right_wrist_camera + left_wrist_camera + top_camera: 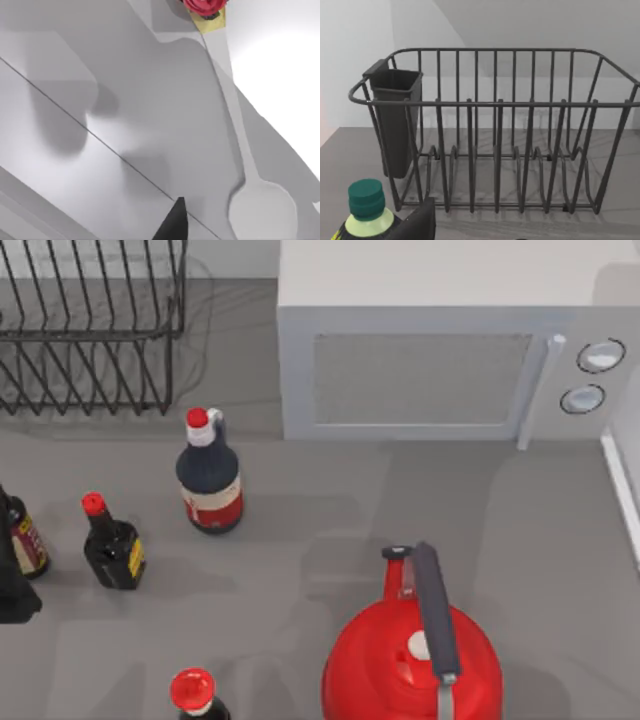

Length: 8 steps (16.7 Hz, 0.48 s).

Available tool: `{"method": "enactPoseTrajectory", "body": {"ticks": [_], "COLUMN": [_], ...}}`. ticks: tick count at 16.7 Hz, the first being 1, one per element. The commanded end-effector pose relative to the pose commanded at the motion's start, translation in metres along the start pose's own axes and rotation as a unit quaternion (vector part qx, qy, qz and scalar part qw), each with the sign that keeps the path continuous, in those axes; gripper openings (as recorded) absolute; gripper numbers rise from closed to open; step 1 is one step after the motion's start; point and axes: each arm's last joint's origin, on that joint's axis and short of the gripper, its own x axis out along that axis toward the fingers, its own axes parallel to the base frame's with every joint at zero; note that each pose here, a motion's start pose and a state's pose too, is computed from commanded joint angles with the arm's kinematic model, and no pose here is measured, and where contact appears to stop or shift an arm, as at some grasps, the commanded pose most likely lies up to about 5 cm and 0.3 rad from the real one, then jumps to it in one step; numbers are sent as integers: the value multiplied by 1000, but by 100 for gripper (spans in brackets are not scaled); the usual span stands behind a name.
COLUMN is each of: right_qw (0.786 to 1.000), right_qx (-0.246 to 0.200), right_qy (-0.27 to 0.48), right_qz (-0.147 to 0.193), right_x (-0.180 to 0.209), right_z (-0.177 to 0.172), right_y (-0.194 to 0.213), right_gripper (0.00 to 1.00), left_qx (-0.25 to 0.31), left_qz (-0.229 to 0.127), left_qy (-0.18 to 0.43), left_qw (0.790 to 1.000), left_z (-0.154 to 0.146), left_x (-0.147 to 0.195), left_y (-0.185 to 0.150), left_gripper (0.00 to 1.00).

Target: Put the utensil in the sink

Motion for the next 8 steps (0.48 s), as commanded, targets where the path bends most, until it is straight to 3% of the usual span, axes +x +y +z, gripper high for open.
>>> {"method": "enactPoseTrajectory", "body": {"ticks": [2, 8], "right_qw": [1000, 1000], "right_qx": [0, 0], "right_qy": [0, 0], "right_qz": [0, 0], "right_x": [0, 0], "right_z": [0, 0], "right_y": [0, 0], "right_gripper": [98, 100], "left_qx": [0, 0], "left_qz": [0, 0], "left_qy": [0, 0], "left_qw": [1000, 1000], "left_z": [0, 0], "left_x": [0, 0], "left_y": [0, 0], "left_gripper": [100, 100]}}
